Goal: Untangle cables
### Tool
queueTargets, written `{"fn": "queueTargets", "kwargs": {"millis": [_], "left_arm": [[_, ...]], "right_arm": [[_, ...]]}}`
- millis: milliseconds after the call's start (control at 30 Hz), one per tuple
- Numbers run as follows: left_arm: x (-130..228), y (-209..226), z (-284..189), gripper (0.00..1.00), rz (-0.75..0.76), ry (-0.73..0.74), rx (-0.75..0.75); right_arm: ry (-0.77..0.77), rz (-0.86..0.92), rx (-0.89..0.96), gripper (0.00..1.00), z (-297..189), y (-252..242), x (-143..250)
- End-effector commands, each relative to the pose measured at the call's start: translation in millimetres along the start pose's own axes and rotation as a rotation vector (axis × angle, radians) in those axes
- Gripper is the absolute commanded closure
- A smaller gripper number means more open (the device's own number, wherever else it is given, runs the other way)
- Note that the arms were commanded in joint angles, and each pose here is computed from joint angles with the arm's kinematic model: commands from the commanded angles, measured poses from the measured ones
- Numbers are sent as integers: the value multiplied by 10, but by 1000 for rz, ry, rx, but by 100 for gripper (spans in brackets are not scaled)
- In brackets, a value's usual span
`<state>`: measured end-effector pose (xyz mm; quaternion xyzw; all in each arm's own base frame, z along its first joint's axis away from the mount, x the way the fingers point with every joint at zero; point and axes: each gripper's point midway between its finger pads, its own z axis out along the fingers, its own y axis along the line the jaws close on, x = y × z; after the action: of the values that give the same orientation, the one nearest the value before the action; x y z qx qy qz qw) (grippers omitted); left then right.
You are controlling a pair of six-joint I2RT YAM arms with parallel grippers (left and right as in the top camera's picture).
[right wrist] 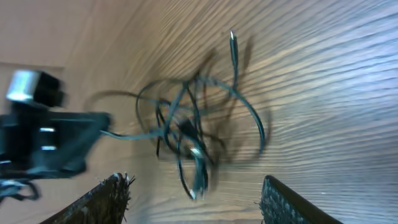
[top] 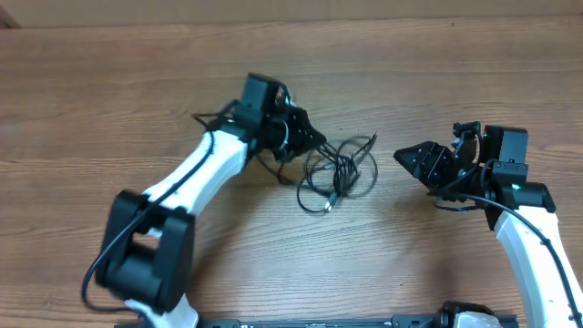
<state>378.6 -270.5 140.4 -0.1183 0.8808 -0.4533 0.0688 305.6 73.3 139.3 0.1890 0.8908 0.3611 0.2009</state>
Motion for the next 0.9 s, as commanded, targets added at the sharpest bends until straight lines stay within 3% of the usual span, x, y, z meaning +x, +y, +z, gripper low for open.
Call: {"fn": "queueTargets", "kwargs": {"millis": [0,167,333,500,633,867], "left_arm": [[92,-663,-406,96,315,-53,125],[303,-989,-620,96,517,-82,177],[397,-1157,-780,96,566,-107,209],[386,-1243,-921,96,507,-148,217],[338,-1290,-995,96,398,-184,221],[394,-1440,-1103,96,325,-175,283]], "right_arm": [[39,-46,-64,33,22,213,80],[90,-104,-110,33,158,479,266],[46,-182,-119,30,282,696,267],[-23,-186,-91,28,360,794,208],[-60,-233,-70,19,462,886,234],[-324,52,194,9,578,491,-73]]}}
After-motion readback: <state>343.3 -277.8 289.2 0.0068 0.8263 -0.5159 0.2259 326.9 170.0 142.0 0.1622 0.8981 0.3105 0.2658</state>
